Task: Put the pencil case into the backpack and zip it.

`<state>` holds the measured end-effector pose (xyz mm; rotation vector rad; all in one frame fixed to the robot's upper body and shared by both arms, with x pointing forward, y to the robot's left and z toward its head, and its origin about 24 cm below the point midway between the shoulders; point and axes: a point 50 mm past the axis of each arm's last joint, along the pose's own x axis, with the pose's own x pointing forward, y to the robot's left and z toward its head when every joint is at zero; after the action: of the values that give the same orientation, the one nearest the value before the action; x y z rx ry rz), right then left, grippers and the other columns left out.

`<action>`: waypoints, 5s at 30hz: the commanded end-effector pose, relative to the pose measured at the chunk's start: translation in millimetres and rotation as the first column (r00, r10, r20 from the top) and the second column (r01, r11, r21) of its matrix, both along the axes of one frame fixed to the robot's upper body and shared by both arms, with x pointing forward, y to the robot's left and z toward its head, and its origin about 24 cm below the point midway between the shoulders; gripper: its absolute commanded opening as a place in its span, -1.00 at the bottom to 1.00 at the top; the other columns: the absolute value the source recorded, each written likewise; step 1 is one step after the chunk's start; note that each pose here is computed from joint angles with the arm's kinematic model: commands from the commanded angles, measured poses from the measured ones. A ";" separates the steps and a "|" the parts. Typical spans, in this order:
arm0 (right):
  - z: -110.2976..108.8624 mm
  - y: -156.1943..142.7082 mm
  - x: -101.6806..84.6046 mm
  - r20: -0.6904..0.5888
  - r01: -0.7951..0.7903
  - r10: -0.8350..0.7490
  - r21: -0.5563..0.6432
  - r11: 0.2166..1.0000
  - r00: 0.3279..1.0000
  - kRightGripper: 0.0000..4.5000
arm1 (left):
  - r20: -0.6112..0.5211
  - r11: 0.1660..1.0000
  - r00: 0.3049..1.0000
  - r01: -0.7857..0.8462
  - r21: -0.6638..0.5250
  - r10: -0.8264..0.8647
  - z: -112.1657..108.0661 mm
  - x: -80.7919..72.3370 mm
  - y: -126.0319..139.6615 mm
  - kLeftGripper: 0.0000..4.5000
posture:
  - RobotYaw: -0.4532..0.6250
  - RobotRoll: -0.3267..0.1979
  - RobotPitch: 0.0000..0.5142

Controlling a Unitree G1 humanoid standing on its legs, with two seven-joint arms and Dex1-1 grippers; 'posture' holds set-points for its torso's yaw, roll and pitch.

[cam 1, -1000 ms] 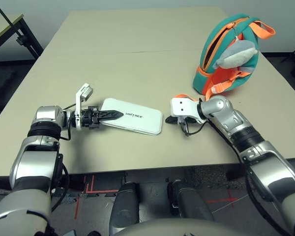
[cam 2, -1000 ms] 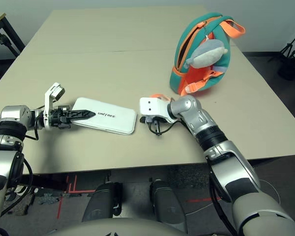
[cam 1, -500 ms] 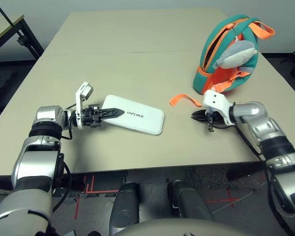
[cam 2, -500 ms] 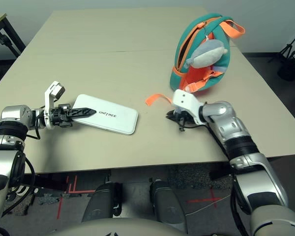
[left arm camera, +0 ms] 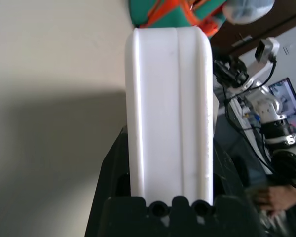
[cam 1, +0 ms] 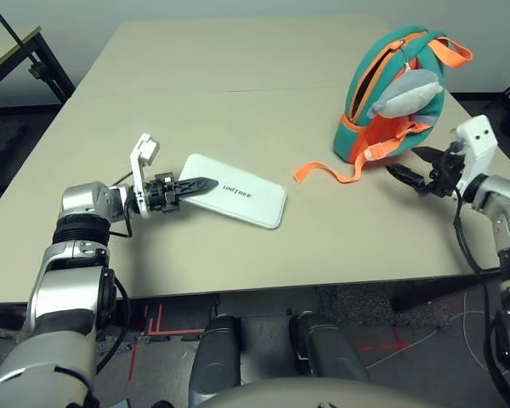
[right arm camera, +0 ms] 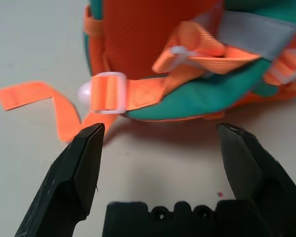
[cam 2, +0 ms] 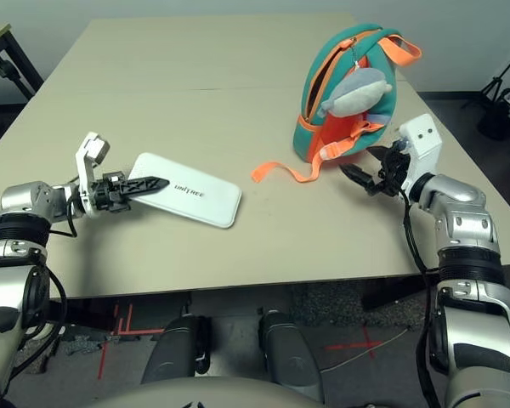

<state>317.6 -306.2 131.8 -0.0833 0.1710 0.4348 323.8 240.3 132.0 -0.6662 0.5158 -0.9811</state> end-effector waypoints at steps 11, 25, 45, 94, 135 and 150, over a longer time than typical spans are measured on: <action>21.8 -12.0 24.8 0.070 0.148 -0.160 0.152 0.977 0.985 1.00 | 0.256 0.993 0.965 -0.033 -0.115 0.062 52.0 -21.6 -24.2 -0.41 | -0.28 0.25 -0.69; 22.3 4.3 54.4 0.070 0.155 -0.173 0.205 0.966 0.983 1.00 | 0.280 0.986 0.952 -0.084 -0.146 0.123 57.1 -28.7 -19.3 -0.41 | -0.23 0.25 -0.71; 21.8 19.7 60.0 0.130 0.096 -0.142 0.313 0.945 0.981 -0.66 | 0.287 0.977 0.939 -0.148 -0.155 0.187 56.4 -27.5 -10.8 -0.41 | -0.23 0.25 -0.73; 90.0 137.5 -26.6 0.446 -0.284 0.029 0.517 0.807 0.895 -0.69 | 0.348 0.940 0.875 -0.330 -0.082 0.337 55.0 -12.1 35.0 -0.41 | -0.36 0.25 -0.64; 12.8 131.5 -61.3 0.147 -0.358 0.327 0.337 0.871 0.934 -0.69 | 0.567 0.994 0.824 -0.050 0.094 -0.012 120.0 -49.6 -6.5 -0.41 | -0.33 0.25 -0.62; 13.6 135.6 -62.8 0.157 -0.361 0.326 0.347 0.865 0.932 -0.69 | 0.592 0.992 0.799 0.045 0.114 -0.104 100.0 -17.3 -50.5 -0.41 | -0.38 0.25 -0.63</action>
<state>256.0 -175.7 144.8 0.2352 -0.0211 0.7866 303.2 199.1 229.7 -0.2475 0.0315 -1.1391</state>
